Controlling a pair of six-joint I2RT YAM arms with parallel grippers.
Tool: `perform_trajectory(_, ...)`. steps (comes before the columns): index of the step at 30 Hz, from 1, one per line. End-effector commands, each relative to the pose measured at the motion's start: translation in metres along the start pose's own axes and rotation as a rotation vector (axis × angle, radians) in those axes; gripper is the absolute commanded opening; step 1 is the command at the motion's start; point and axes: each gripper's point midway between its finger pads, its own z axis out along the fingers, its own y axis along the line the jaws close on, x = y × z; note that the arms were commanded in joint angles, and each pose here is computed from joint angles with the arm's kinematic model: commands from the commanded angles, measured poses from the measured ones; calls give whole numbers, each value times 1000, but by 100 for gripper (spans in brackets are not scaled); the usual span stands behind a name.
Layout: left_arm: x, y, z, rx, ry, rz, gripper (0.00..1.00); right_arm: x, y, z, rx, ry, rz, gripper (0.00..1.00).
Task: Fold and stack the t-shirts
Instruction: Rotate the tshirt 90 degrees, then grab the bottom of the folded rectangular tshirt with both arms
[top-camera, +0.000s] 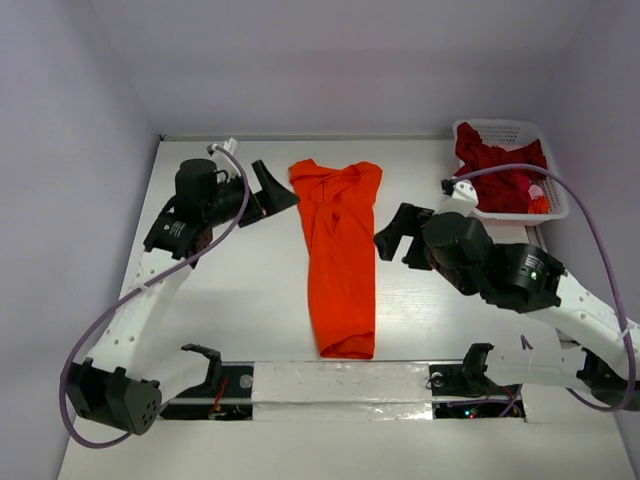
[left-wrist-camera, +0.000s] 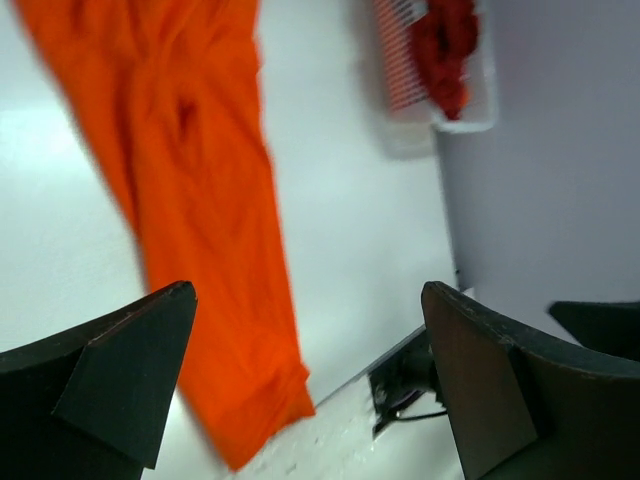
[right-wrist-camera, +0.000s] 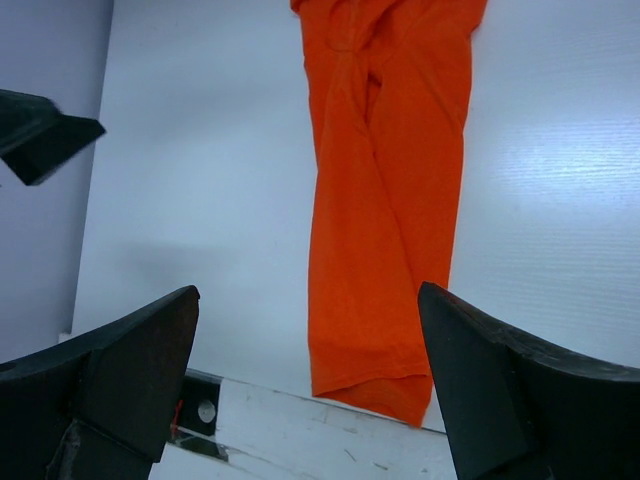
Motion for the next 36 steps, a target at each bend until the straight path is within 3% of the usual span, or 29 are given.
perform_trajectory(1, 54, 57, -7, -239, 169, -70, 94, 34, 9, 21, -12, 115, -46, 92)
perform_trajectory(4, 110, 87, -26, -365, 308, -94, 93, 80, -10, 32, 67, 271, -109, 83)
perform_trajectory(12, 186, 105, -79, -436, 447, -189, 89, 153, -48, 21, 47, 477, -85, 82)
perform_trajectory(18, 213, 76, -78, -241, 543, -247, 86, 188, -57, 11, -3, 576, 1, 82)
perform_trajectory(26, 256, 77, -73, -213, 691, -304, 86, 216, -54, 7, -45, 673, 71, 82)
perform_trajectory(36, 277, 85, -48, -256, 752, -253, 86, 240, -55, 6, -32, 771, 100, 82)
